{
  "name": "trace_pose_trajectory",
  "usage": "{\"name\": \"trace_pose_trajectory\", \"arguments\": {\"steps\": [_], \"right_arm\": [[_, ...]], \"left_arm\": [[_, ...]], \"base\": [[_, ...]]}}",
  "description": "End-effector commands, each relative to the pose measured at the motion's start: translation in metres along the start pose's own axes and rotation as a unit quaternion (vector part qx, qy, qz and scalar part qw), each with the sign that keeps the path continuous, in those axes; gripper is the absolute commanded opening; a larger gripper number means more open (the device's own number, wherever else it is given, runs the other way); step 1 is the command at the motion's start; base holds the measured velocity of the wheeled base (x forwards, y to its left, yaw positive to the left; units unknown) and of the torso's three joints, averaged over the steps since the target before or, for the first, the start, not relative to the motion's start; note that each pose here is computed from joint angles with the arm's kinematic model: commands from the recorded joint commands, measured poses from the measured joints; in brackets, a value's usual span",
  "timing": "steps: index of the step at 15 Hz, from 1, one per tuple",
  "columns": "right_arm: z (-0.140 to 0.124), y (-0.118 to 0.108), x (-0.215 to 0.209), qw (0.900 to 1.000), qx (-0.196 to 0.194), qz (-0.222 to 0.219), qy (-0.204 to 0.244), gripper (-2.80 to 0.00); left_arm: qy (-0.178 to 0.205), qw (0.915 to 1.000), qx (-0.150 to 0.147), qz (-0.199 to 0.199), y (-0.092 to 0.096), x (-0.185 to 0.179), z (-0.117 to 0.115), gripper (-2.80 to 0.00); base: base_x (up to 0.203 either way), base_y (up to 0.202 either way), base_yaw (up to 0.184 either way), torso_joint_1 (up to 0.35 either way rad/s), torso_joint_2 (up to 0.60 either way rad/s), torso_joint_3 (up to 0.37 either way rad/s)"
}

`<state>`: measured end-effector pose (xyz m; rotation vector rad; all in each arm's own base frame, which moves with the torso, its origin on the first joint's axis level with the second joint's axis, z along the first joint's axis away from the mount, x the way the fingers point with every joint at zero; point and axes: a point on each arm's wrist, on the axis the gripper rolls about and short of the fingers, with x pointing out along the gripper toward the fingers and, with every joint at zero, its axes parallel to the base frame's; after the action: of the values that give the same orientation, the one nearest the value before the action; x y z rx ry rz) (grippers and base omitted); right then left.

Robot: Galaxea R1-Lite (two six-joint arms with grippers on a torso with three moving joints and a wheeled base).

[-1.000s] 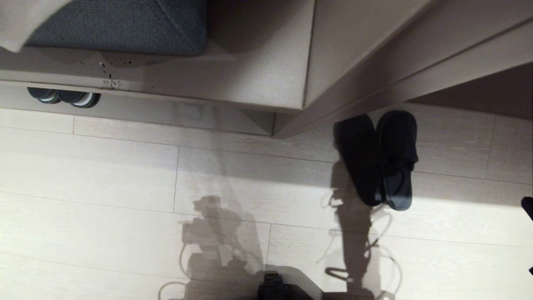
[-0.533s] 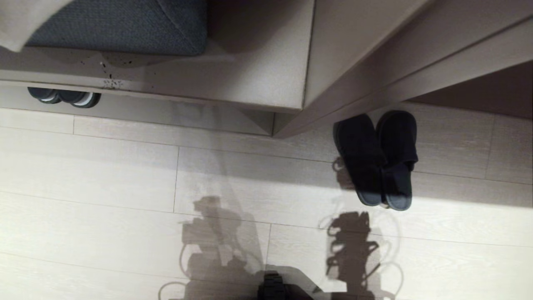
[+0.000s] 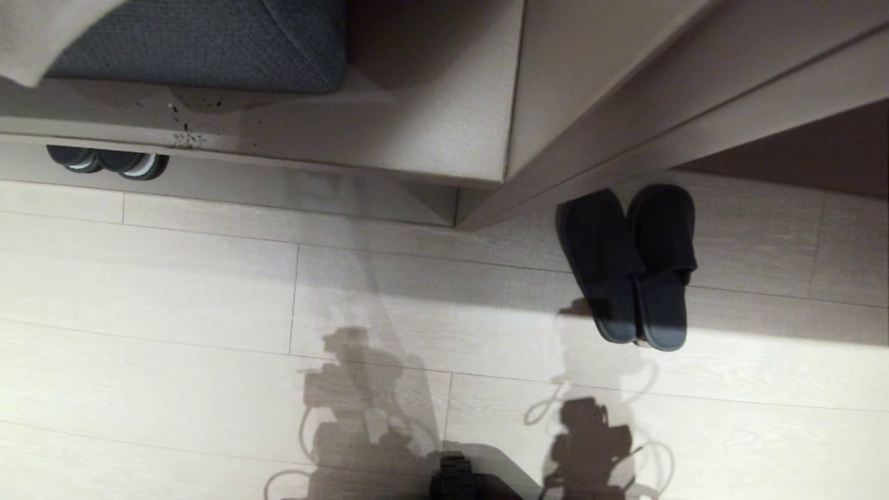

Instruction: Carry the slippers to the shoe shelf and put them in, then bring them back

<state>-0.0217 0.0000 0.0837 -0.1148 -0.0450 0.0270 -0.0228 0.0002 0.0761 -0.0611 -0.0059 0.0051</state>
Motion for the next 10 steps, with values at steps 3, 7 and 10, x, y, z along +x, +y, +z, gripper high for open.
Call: {"name": "trace_pose_trajectory", "arguments": {"steps": [3,7,10], "right_arm": [[-0.0068,0.0008,-0.0013,1.0,0.015,0.002,0.019,-2.8],[-0.0074,0.0007,-0.0014,0.998,0.055,-0.002,0.018,-2.8],[-0.0072,0.0004,-0.0014,0.998,0.067,-0.009,0.018,-2.8]], "left_arm": [[0.001,1.0,-0.001,0.0,0.0,0.0001,0.0001,-2.8],[0.001,1.0,-0.002,0.0,0.0,0.0001,-0.0004,-2.8],[0.0,1.0,-0.002,0.0,0.0,0.0001,0.0001,-2.8]], "base": [[0.0,0.0,0.0,0.0,0.0,0.0],[0.0,0.0,0.0,0.001,0.0,0.137],[0.0,0.0,0.0,0.004,0.01,0.197]]}}
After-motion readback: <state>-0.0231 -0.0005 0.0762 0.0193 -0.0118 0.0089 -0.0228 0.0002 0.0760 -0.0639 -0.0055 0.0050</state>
